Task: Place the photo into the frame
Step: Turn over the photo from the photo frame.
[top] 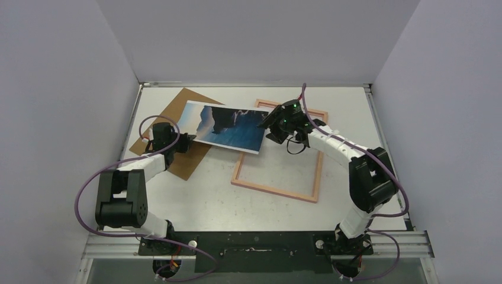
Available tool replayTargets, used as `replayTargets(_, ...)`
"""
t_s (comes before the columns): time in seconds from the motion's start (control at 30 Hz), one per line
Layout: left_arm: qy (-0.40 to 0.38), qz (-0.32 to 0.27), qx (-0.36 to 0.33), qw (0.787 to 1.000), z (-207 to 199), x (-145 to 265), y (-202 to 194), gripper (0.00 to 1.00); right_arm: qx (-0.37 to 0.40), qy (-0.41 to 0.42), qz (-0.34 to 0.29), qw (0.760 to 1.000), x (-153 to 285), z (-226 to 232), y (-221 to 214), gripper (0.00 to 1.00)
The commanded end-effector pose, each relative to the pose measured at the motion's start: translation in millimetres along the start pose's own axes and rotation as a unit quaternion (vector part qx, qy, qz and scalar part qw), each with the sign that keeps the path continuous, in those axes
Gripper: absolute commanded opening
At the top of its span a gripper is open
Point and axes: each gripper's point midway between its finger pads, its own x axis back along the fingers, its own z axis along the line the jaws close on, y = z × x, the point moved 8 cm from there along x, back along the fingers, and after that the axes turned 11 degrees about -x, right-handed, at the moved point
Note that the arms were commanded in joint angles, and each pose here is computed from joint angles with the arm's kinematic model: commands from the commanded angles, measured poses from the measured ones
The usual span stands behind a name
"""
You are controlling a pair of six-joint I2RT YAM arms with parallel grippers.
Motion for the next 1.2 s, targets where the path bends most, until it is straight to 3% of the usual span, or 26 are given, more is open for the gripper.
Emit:
replayTargets(0.0,-0.022,-0.027,-0.061,0.998,-31,8,10,0.0,0.049,-0.004,-0.053,0.997,42,16,22,0.57)
replayTargets(0.1,-0.011,-0.027,-0.083,0.996,-34,9,12,0.0,0.084,-0.041,-0.085,0.992,58,6,28,0.64)
replayTargets(0.3,0.013,-0.02,-0.112,0.993,-38,15,13,0.0,0.193,-0.065,-0.158,0.966,91,3,43,0.68)
replayTargets(0.6,0.038,-0.001,-0.148,0.988,-45,29,14,0.0,0.434,-0.019,-0.112,0.894,90,48,-12,0.69)
replayTargets(0.7,0.039,0.003,-0.15,0.988,-48,36,13,0.0,0.505,-0.001,-0.082,0.859,83,57,-43,0.69)
replayTargets(0.93,0.034,0.004,-0.156,0.987,-56,48,14,0.0,0.666,0.012,0.002,0.746,61,67,-128,0.69)
replayTargets(1.17,0.045,0.02,-0.15,0.987,-54,55,12,0.0,0.734,0.021,0.034,0.678,37,67,-176,0.69)
